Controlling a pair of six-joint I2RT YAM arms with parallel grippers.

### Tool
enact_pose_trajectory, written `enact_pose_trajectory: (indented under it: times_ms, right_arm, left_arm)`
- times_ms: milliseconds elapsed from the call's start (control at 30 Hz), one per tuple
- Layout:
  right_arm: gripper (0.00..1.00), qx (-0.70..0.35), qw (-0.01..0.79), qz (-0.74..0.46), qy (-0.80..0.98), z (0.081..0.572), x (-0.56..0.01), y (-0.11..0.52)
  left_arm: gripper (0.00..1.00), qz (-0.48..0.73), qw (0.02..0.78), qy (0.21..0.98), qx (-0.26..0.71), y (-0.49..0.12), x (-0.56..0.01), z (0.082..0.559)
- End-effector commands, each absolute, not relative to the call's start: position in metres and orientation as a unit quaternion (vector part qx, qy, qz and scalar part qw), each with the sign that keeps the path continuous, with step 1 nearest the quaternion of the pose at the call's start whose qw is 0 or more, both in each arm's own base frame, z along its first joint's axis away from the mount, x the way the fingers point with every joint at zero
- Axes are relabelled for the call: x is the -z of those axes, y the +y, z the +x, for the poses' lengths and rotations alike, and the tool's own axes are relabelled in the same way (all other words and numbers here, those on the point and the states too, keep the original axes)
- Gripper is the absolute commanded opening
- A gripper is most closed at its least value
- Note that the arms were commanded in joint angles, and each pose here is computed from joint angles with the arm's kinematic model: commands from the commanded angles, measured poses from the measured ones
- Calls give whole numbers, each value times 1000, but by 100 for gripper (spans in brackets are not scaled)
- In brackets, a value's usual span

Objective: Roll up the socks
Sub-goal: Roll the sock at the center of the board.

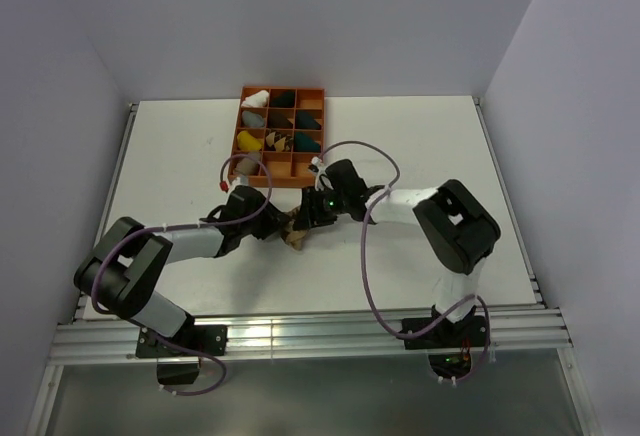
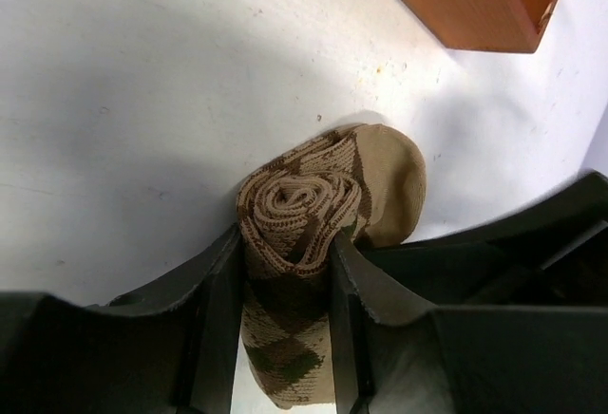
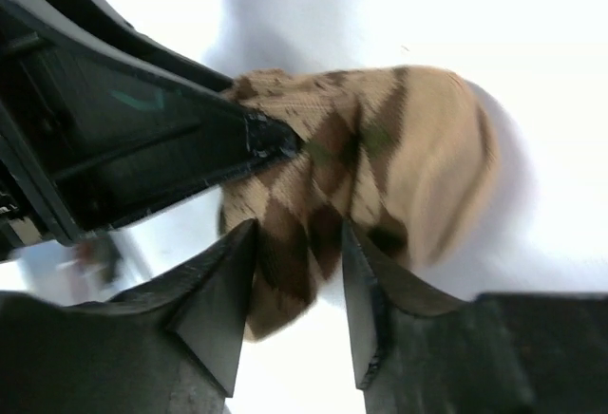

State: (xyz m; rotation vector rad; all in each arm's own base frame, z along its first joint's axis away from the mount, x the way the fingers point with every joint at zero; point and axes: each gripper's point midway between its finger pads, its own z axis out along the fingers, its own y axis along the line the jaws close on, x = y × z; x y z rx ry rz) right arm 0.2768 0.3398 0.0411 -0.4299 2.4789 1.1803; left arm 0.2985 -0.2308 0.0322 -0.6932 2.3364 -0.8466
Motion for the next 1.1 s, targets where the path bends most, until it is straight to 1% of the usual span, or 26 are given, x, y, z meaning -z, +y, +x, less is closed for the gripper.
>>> enact_pose_trajectory:
  times_ms: [0, 67, 267, 400, 700, 767, 1067]
  right_arm:
    - [50, -299, 261, -160, 904, 288, -40, 305]
    - [52, -283, 304, -169, 894, 291, -58, 305]
    - [56, -251, 397, -205, 859, 286, -91, 313]
    - [57, -254, 432, -234, 833, 275, -105, 326]
    - [58, -251, 457, -292, 802, 254, -103, 356]
    - [60, -242, 456, -303, 801, 250, -97, 362]
    - [61, -213, 422, -317, 822, 244, -57, 365]
  left_arm:
    - [11, -237, 240, 914, 226, -211, 2, 271]
    - [11, -234, 241, 916, 221, -212, 0, 272]
    - [12, -224, 243, 920, 211, -216, -5, 273]
    - [11, -221, 238, 923, 207, -218, -7, 271]
    - [12, -218, 236, 923, 211, -223, -13, 272]
    - [12, -218, 237, 923, 211, -223, -14, 272]
    - [12, -219, 230, 923, 216, -226, -15, 271]
